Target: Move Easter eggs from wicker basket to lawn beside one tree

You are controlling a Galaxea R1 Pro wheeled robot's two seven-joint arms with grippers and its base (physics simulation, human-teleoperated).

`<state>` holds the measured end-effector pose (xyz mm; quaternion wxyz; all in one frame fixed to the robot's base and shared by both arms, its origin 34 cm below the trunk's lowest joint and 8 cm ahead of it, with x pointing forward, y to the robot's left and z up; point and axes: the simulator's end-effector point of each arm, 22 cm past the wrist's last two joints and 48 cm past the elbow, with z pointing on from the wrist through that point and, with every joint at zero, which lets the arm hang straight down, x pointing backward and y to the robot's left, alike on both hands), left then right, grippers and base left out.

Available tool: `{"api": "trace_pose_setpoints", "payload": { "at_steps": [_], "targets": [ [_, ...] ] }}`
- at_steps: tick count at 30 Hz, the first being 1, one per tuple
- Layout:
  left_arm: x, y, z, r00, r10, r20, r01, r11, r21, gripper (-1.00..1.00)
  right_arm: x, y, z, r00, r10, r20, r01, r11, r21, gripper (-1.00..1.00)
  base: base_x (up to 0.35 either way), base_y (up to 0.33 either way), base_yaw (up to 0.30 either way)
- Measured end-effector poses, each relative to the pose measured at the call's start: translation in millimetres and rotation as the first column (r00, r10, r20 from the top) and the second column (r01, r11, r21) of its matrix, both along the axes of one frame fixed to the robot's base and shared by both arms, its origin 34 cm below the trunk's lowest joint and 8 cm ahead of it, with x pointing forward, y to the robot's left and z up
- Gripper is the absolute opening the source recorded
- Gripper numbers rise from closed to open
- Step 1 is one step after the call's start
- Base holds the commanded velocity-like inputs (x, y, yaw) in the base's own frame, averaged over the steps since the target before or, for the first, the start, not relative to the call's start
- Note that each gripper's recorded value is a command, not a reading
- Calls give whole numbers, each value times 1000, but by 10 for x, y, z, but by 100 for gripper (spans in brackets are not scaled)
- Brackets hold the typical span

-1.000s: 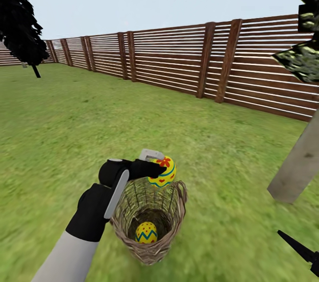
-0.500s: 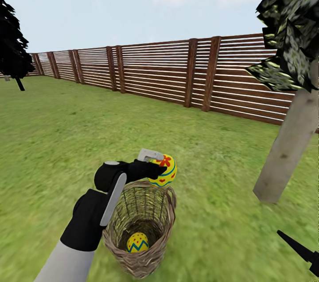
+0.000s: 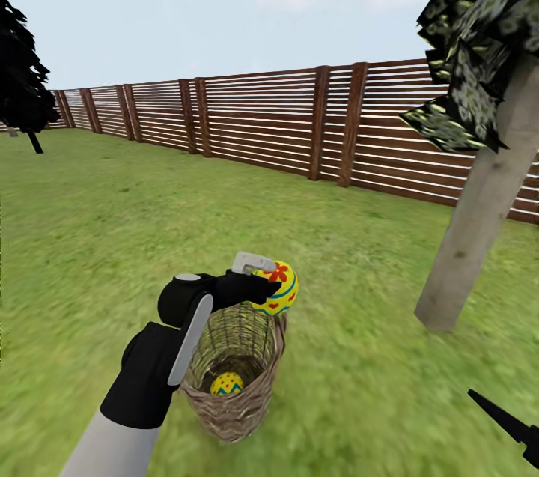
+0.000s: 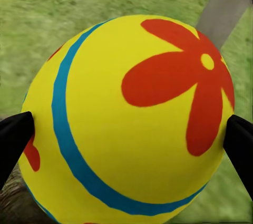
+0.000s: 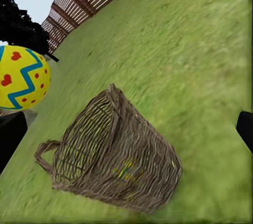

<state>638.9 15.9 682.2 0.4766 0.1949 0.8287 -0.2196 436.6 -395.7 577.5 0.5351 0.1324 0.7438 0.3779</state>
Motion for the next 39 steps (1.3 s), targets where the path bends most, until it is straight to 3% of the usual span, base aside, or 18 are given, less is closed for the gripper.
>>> {"api": "trace_pose_setpoints", "payload": {
  "at_steps": [6,10,21,26,32,36,39],
  "targets": [
    [24,38,-8,1000,19,3,-19,1000,11,-100,1,9,4,1000,0,3,0,1000,-1,100,-270,-168,-1],
    [88,152,-23,997,74,12,-74,996,41,-100,-1,2,14,1000,0,5,0,1000,-3,100,-171,-240,-125],
    [164,339,-52,987,161,29,-163,982,99,-100,-13,-19,59,1000,-1,14,1,1000,-6,100,-49,-272,-219],
    [176,362,-420,984,170,-49,-161,976,146,-100,-20,-34,82,1000,-3,20,3,1000,-7,100,-1,-278,-223],
    [48,419,-1421,944,189,-271,-120,960,252,-100,-34,-62,108,1000,-10,26,10,1000,-6,100,0,-278,-223],
    [-47,426,-1713,920,193,-340,-98,955,279,-100,-40,-63,122,1000,-10,30,10,1000,-6,100,0,-280,-223],
    [-56,422,-1779,917,195,-348,-97,955,281,-100,-42,-63,135,999,-10,34,10,1000,-6,100,0,-283,-223]
  ]
}}
